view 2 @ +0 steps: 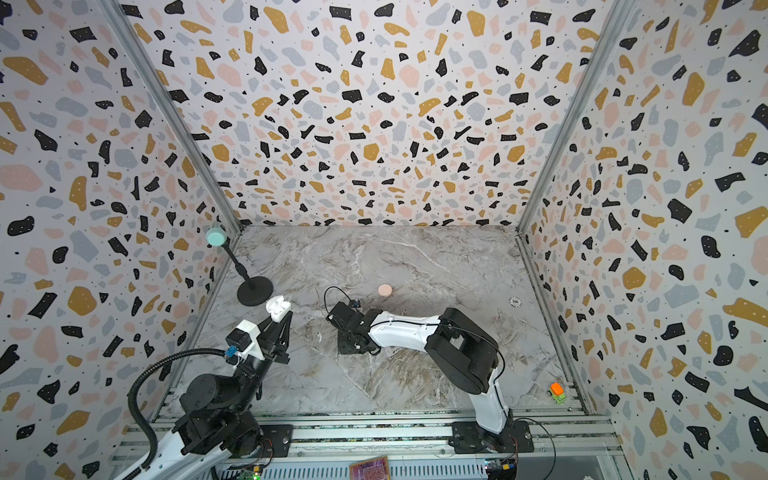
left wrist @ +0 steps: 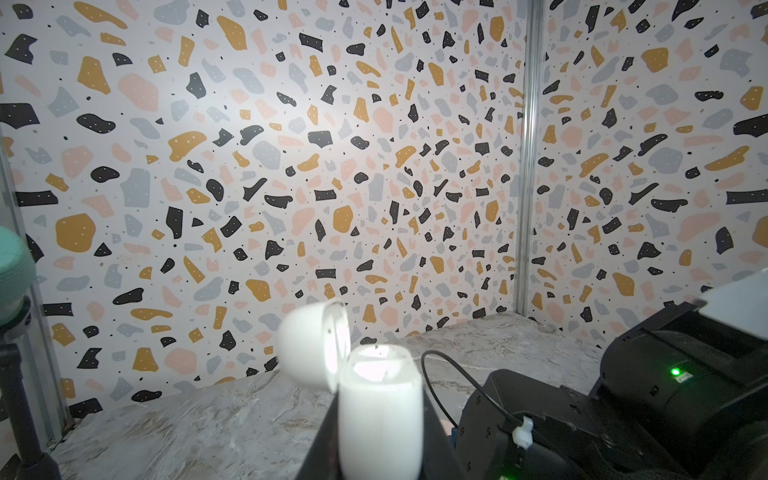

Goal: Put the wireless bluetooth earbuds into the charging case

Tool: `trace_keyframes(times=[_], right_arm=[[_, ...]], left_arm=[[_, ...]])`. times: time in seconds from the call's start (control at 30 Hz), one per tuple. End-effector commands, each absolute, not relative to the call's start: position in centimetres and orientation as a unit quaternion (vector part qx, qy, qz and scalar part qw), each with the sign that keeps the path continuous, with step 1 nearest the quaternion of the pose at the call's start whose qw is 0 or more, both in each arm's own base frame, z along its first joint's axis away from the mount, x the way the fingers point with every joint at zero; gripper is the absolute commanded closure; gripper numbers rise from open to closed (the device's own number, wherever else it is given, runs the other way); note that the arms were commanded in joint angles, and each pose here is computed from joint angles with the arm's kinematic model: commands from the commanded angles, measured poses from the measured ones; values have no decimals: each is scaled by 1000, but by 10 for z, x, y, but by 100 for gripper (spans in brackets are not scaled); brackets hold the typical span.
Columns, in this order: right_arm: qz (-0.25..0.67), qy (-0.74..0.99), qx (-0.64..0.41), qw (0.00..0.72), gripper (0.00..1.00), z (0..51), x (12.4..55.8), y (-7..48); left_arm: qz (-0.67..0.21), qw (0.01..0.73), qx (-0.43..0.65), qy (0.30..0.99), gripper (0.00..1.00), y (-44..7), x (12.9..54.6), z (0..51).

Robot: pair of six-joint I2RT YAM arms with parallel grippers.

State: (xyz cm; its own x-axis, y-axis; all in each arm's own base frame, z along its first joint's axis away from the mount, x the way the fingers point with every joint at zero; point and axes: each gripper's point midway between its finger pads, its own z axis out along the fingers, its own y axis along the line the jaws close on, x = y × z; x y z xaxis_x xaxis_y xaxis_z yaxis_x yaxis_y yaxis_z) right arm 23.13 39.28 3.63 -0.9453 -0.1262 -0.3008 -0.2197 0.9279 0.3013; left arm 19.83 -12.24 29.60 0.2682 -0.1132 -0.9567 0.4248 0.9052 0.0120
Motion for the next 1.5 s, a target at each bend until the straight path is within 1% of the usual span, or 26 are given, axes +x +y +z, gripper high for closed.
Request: trace_keyframes(times=[0.0, 0.73, 0.93, 1.47], right_arm=[[163, 974, -90, 131, 87, 31, 229, 386], [172, 975, -65, 126, 88, 25, 226, 361], [197, 973, -50, 114, 88, 20, 222, 355], [233, 966, -23, 111, 88, 20, 221, 337]], left_arm=[[-179, 800, 124, 559, 100, -118, 194, 313], [-179, 798, 126, 561, 100, -120, 195, 312], [-179, 798, 126, 561, 100, -120, 195, 312], [-178, 797, 128, 563, 100, -121, 196, 310]])
